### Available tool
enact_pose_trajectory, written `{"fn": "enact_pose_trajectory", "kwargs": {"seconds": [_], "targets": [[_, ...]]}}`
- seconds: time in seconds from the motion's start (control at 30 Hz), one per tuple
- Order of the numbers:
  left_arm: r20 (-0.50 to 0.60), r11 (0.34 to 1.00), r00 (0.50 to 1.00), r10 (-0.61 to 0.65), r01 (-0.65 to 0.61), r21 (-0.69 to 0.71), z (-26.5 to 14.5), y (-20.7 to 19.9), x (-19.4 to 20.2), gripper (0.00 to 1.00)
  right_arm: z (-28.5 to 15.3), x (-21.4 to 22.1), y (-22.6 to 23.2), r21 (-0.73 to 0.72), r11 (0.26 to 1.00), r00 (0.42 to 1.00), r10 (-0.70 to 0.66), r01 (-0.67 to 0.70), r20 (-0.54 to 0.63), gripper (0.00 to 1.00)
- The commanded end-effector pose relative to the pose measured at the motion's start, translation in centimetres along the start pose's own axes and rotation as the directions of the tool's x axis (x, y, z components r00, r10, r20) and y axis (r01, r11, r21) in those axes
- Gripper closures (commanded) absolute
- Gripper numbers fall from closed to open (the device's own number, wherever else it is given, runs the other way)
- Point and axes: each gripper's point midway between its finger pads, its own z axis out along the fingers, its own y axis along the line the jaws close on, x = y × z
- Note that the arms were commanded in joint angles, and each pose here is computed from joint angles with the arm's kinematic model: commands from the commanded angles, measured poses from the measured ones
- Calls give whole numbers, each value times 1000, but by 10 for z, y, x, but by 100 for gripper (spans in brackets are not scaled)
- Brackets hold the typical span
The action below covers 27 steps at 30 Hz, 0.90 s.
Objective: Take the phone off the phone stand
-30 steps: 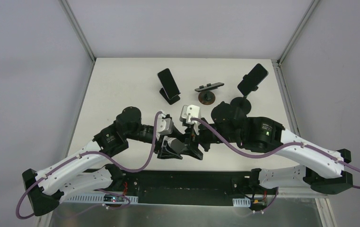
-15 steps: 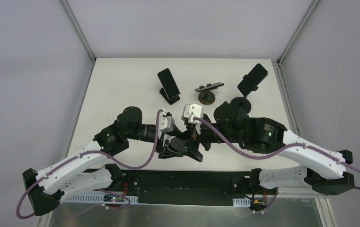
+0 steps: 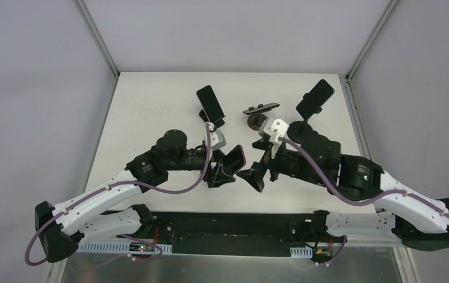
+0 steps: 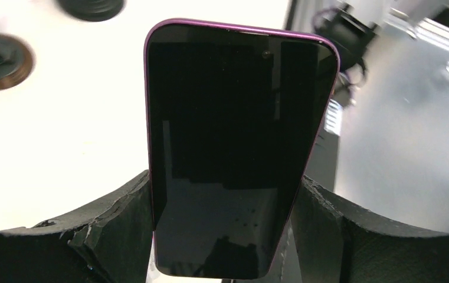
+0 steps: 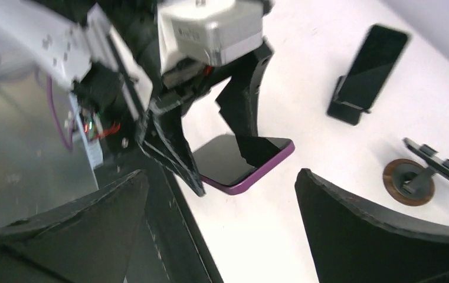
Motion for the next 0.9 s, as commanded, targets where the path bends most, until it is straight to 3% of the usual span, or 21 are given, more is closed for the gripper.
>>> {"fn": "enact_pose_trajectory", "kwargs": {"seconds": [0.0, 0.23, 0.43, 0.5, 0.7, 0.87], "targets": [[145, 972, 985, -94, 122, -200, 4, 29, -51, 100, -28, -48, -43, 221, 945, 948, 182, -242, 260, 1], [186, 858, 953, -240, 298, -419, 31, 68, -55, 100, -68, -33, -103, 511, 696, 857, 327, -504, 399, 1], [183, 718, 916, -356, 394, -574, 59, 89, -39, 100, -102, -5, -123, 528, 491, 720, 430, -693, 545, 4], [199, 678, 900, -388, 426, -599, 69, 94, -33, 100, -107, 4, -125, 525, 456, 695, 446, -718, 564, 5], [228, 571, 858, -460, 483, -664, 101, 104, -11, 100, -115, 30, -128, 569, 407, 698, 470, -714, 540, 5], [214, 526, 830, -515, 503, -686, 130, 103, 12, 100, -113, 47, -124, 564, 386, 678, 509, -731, 531, 6]]}}
